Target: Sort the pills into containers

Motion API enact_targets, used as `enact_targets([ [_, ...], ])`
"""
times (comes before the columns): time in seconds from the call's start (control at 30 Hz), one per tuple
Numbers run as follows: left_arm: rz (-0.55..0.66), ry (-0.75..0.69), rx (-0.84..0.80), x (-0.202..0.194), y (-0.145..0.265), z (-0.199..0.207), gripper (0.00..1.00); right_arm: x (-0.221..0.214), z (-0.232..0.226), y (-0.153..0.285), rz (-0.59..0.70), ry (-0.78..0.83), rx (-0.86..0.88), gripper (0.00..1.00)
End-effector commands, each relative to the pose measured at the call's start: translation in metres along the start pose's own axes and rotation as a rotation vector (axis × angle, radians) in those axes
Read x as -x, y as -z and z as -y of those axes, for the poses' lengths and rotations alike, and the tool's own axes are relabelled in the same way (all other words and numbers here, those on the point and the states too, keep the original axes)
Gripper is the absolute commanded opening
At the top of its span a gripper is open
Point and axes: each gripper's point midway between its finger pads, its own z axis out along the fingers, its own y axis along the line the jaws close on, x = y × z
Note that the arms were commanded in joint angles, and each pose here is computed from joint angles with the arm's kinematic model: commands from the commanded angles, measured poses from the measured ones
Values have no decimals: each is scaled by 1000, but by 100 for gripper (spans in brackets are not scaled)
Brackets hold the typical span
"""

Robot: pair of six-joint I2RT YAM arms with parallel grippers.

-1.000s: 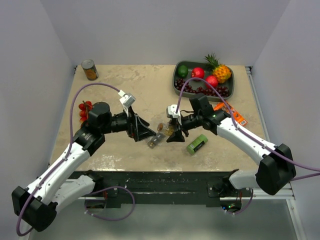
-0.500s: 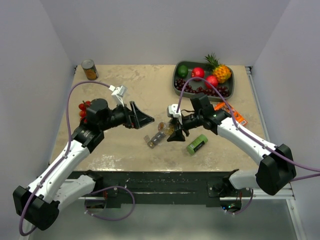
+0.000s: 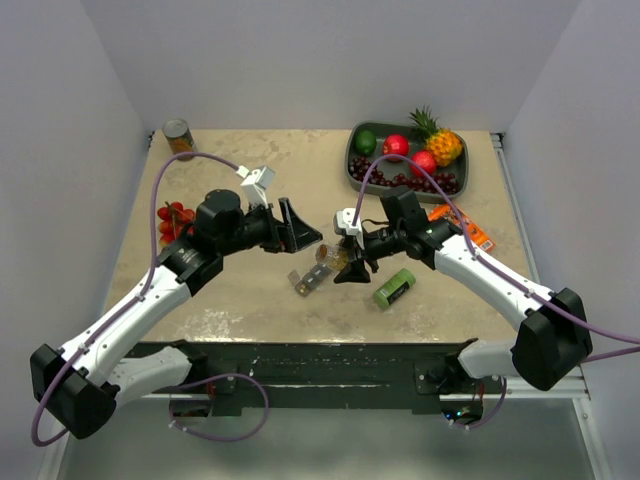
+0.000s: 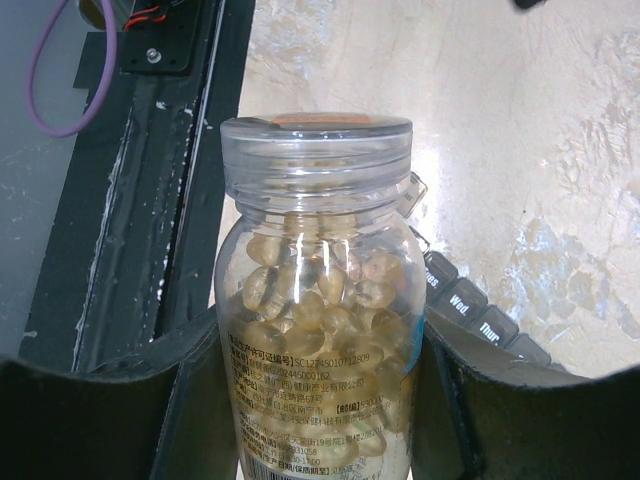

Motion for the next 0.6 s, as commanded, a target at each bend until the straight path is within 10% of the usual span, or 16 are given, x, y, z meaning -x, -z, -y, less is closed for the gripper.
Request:
enact_targets([
  [0.0, 19, -1, -23, 8, -6, 19, 85, 19, 7, 6, 37, 69, -29, 2],
  [0.57, -65, 0, -92, -22, -18, 33, 73, 20, 8, 7, 39, 70, -33, 2],
])
